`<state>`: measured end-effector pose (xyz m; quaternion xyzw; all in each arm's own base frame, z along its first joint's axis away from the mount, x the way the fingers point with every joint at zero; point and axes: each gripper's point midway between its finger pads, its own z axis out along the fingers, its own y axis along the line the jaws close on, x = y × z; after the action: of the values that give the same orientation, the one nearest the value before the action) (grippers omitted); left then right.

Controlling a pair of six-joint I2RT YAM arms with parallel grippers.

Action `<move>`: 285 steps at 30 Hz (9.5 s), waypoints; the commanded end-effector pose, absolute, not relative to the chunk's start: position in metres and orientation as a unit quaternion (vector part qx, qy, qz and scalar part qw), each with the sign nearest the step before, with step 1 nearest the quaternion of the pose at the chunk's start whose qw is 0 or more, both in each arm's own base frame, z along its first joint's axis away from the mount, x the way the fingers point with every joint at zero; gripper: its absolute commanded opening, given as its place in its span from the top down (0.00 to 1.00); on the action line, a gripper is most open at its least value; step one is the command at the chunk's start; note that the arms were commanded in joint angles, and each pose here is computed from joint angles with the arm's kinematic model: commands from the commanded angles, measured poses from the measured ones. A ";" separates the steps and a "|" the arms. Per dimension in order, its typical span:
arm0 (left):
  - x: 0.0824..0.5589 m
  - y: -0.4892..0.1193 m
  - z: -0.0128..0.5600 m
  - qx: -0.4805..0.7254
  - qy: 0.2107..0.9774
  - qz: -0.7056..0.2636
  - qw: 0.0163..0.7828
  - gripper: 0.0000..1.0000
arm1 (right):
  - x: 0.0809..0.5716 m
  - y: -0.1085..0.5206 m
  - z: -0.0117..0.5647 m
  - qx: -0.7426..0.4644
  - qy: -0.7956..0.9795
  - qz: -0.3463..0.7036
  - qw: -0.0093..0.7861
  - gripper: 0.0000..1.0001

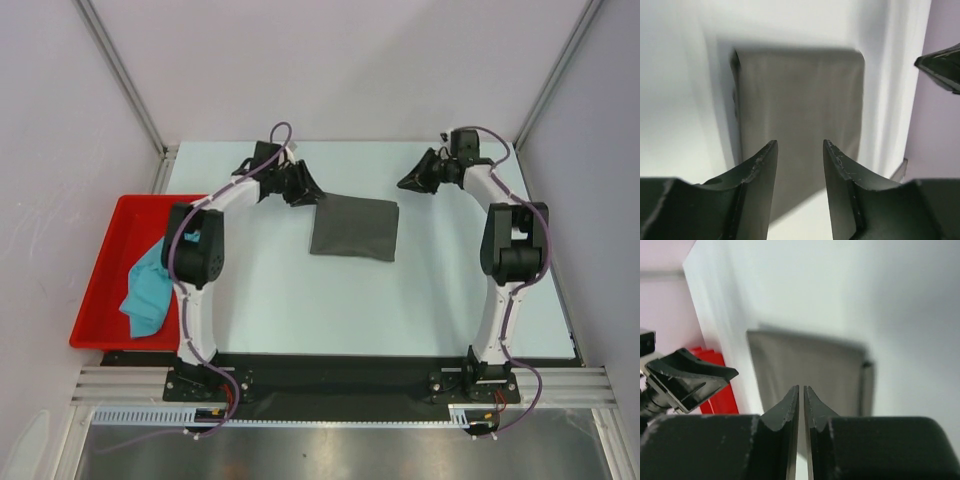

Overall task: Fold and stack the t-shirts
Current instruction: Fold the tshirt, then neatly place the folded tshirt to the corner

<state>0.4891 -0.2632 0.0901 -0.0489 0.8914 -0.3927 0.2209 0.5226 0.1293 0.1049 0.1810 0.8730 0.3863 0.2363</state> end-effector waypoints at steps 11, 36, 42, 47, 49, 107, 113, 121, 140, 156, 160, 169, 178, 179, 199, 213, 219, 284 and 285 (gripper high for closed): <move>0.387 -0.267 0.064 -0.033 0.902 -0.401 0.155 0.75 | 0.402 0.286 0.084 -0.050 0.885 0.460 0.053 1.00; 0.368 -0.255 0.001 -0.049 0.927 -0.359 0.097 0.77 | 0.363 0.236 0.025 0.010 0.878 0.478 -0.024 1.00; 0.360 -0.252 -0.002 -0.047 0.930 -0.353 0.092 0.77 | 0.360 0.204 0.019 0.032 0.888 0.458 -0.014 1.00; 0.358 -0.249 0.004 -0.041 0.931 -0.350 0.094 0.77 | 0.367 0.176 0.043 0.057 0.890 0.451 0.033 1.00; 0.357 -0.249 0.010 -0.039 0.931 -0.350 0.098 0.77 | 0.376 0.163 0.057 0.062 0.891 0.446 0.061 1.00; 0.243 -0.225 0.144 0.036 0.911 -0.368 0.182 0.46 | 0.478 0.127 0.028 0.144 0.934 0.264 0.191 1.00; 0.239 -0.226 0.152 0.032 0.906 -0.380 0.184 0.46 | 0.438 0.080 0.026 0.280 0.925 0.174 0.188 1.00; 0.210 -0.213 0.178 0.018 0.891 -0.398 0.220 0.45 | 0.355 0.016 0.034 0.399 0.891 0.103 0.188 1.00; 0.168 -0.217 0.181 0.094 0.876 -0.420 0.219 0.43 | 0.194 -0.116 0.060 0.545 0.823 -0.076 0.142 1.00; 0.163 -0.225 0.175 0.101 0.870 -0.443 0.191 0.43 | 0.132 -0.168 0.083 0.673 0.717 -0.136 0.115 1.00; 0.165 -0.225 0.176 0.102 0.870 -0.442 0.192 0.43 | 0.123 -0.179 0.086 0.693 0.693 -0.164 0.115 1.00; 0.167 -0.224 0.170 0.099 0.872 -0.444 0.179 0.43 | 0.093 -0.198 0.101 0.740 0.625 -0.229 0.096 1.00; 0.170 -0.224 0.164 0.102 0.868 -0.456 0.170 0.43 | 0.082 -0.203 0.095 0.760 0.599 -0.236 0.093 1.00; 0.170 -0.223 0.160 0.099 0.869 -0.455 0.166 0.43 | 0.079 -0.200 0.091 0.763 0.595 -0.235 0.089 1.00; 0.180 -0.218 0.153 0.088 0.870 -0.461 0.153 0.43 | 0.065 -0.204 0.109 0.773 0.572 -0.257 0.094 0.19; 0.182 -0.217 0.151 0.076 0.874 -0.455 0.156 0.43 | 0.196 -0.139 0.095 0.613 0.734 -0.222 0.190 0.31; 0.182 -0.213 0.152 0.066 0.879 -0.443 0.163 0.43 | 0.220 -0.116 0.065 0.575 0.773 -0.199 0.180 0.52; 0.158 -0.200 0.140 -0.046 0.866 -0.462 0.186 0.34 | 0.168 0.177 0.128 0.206 0.892 0.293 0.276 0.00; 0.155 -0.200 0.143 -0.044 0.858 -0.473 0.198 0.32 | 0.167 0.180 0.127 0.197 0.887 0.308 0.282 0.00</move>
<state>0.1510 -0.1928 0.1252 -0.0315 0.8867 -0.4285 0.1708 0.1567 0.1589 0.1023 0.1864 0.9241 0.2208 0.2501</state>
